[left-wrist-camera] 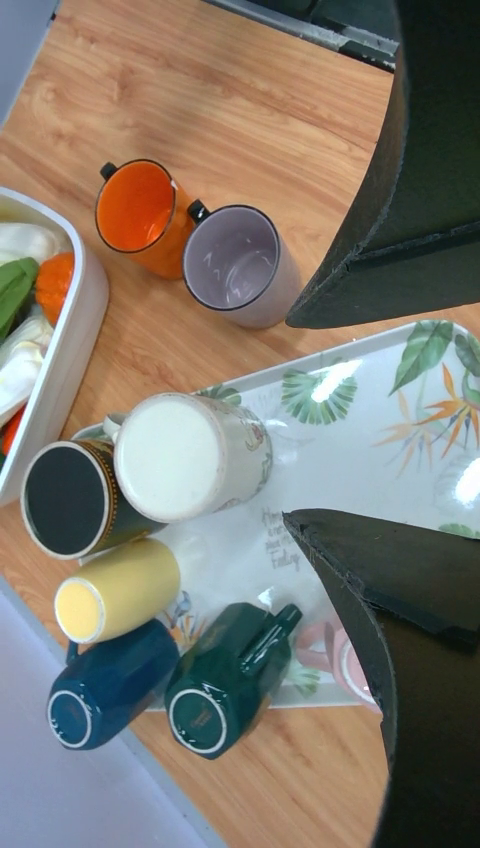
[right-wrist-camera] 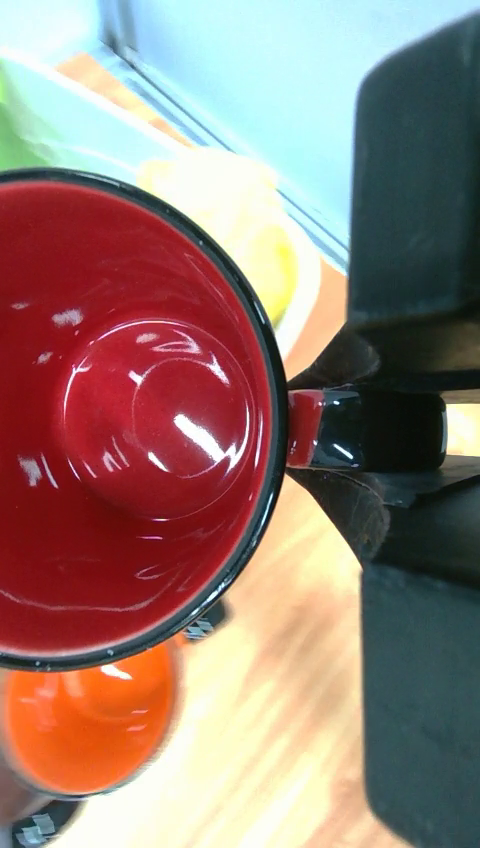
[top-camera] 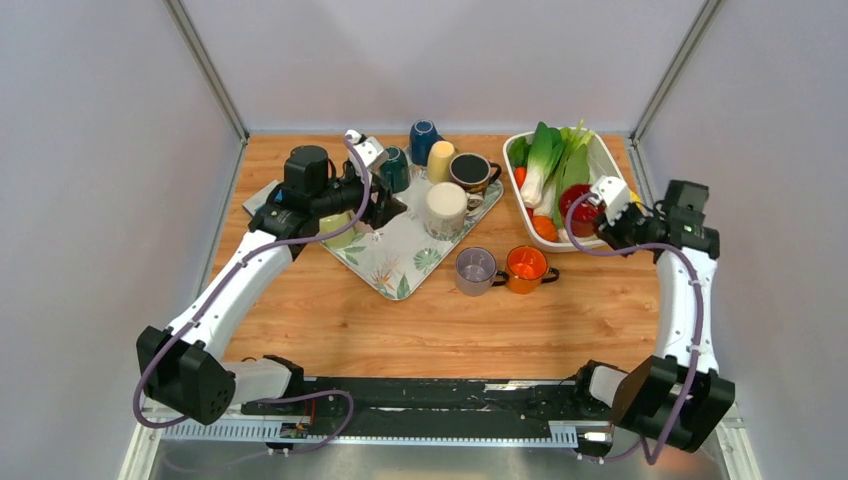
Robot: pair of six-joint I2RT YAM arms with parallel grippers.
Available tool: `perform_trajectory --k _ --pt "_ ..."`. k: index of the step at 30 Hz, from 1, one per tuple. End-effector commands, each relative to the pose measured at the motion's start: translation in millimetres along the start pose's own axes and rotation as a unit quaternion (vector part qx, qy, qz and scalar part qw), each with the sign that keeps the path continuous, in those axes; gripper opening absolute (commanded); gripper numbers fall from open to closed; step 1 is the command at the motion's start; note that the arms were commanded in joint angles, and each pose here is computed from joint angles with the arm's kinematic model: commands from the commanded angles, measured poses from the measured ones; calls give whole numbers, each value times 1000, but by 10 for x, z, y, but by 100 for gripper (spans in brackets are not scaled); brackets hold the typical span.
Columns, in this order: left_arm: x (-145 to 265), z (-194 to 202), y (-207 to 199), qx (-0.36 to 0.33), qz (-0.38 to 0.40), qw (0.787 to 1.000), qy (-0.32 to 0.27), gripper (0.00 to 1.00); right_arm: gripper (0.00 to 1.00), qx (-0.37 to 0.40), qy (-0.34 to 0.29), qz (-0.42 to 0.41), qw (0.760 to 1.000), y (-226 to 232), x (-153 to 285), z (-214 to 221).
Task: Turn the mug right side up
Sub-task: Place the cup at the center of the board.
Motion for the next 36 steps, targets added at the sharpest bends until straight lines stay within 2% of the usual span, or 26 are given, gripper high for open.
perform_trajectory --k 1,7,12,16,22,36 --pt "41 -319 8 -25 10 998 -64 73 0 26 12 -42 999 224 242 403" --pt "97 -302 -49 -32 14 997 -65 73 0 -7 51 -53 997 56 188 879" --pt "177 -244 -85 -41 6 998 -54 73 0 34 83 -83 993 41 69 1142" --pt "217 -183 -95 -55 3 998 -41 73 0 31 116 -108 987 10 -73 1402" --pt "253 -132 -99 -73 2 997 -25 73 0 9 106 -108 988 -177 -277 1465" --pt "273 -47 -87 -91 1 996 -3 73 3 -3 151 -133 980 -134 -594 1869"
Point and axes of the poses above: each gripper's point midway between its finger pads, its own x axis back along the fingers, its own y axis along the line the jaws close on, z = x × y, the point moved 3 cm from there along x, back along the fingers, and after that the axes turned 15 degrees about -x, right-handed, at the moved point
